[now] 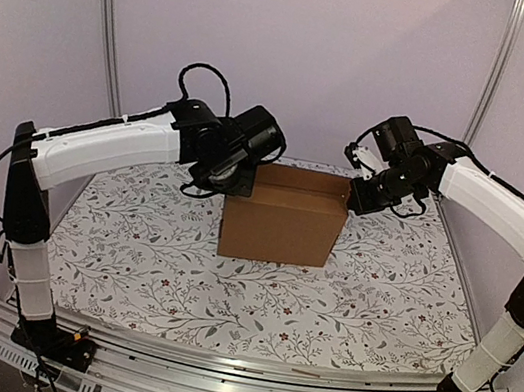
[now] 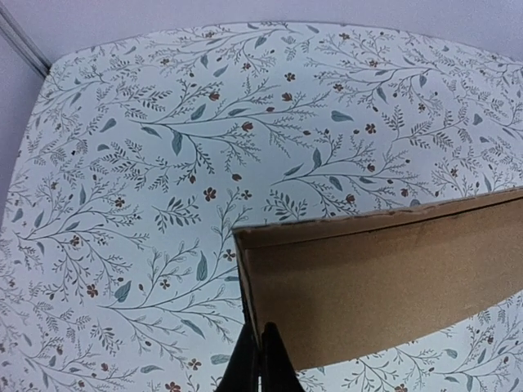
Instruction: Fold the paper box
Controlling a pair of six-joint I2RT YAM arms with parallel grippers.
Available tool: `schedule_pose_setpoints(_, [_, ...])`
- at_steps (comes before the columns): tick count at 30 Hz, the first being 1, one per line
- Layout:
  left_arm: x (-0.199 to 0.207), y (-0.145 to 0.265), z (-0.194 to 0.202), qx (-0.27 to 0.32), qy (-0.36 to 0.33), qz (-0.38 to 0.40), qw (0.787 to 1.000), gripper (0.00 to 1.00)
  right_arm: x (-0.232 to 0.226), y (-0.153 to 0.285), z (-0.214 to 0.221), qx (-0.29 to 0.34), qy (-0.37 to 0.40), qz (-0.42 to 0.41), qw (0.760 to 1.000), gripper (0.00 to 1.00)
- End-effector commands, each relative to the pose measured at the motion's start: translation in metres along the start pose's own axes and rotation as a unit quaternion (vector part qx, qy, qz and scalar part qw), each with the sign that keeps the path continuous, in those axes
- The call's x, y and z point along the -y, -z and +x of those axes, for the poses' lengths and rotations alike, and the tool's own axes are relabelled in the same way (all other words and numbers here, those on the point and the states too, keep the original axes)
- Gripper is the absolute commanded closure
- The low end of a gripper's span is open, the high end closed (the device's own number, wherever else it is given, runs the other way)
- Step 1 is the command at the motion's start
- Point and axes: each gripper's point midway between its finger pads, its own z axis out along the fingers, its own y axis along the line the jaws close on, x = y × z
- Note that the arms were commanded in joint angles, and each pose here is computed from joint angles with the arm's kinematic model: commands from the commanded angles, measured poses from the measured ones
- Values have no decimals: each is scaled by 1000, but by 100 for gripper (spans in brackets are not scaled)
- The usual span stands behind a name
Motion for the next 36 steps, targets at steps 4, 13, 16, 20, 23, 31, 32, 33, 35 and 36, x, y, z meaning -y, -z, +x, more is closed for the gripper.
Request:
schedule_pose_setpoints(4, [20, -11, 2, -19, 2, 27, 999, 99, -17, -14, 23, -42, 10, -26, 999, 98])
schedule_pose_setpoints(13, [15, -20, 17, -31, -25, 9, 999, 100, -18, -15, 26, -45, 11, -29, 998, 98])
schedule_pose_setpoints(16, [14, -17, 16, -28, -37, 8, 999, 100, -18, -15, 26, -46, 12, -29, 998, 98])
schedule_pose_setpoints(20, [7, -16, 15, -22, -46, -5, 999, 100, -18, -16, 26, -46, 13, -29, 998, 98])
schedule_pose_setpoints(23, [7, -19, 20, -28, -53, -8, 998, 100, -18, -16, 26, -46, 14, -29, 998, 98])
schedule_pose_setpoints(31, [9, -25, 29, -36, -58, -12, 998, 100, -20, -17, 28, -49, 18, -29, 998, 98])
schedule_pose_setpoints(32, [9, -25, 29, -36, -59, -12, 998, 100, -20, -17, 29, -49, 19, -30, 998, 98])
schedule_pose_setpoints(33, [9, -25, 30, -36, -60, -13, 997, 100, -20, -18, 30, -50, 20, -29, 998, 98])
schedule_pose_setpoints(35, [9, -27, 32, -37, -63, -16, 997, 100, -20, -18, 30, -51, 21, -28, 998, 97])
schedule_pose_setpoints(36, [8, -27, 34, -38, -64, -18, 997, 100, -20, -18, 31, -51, 22, -28, 998, 97])
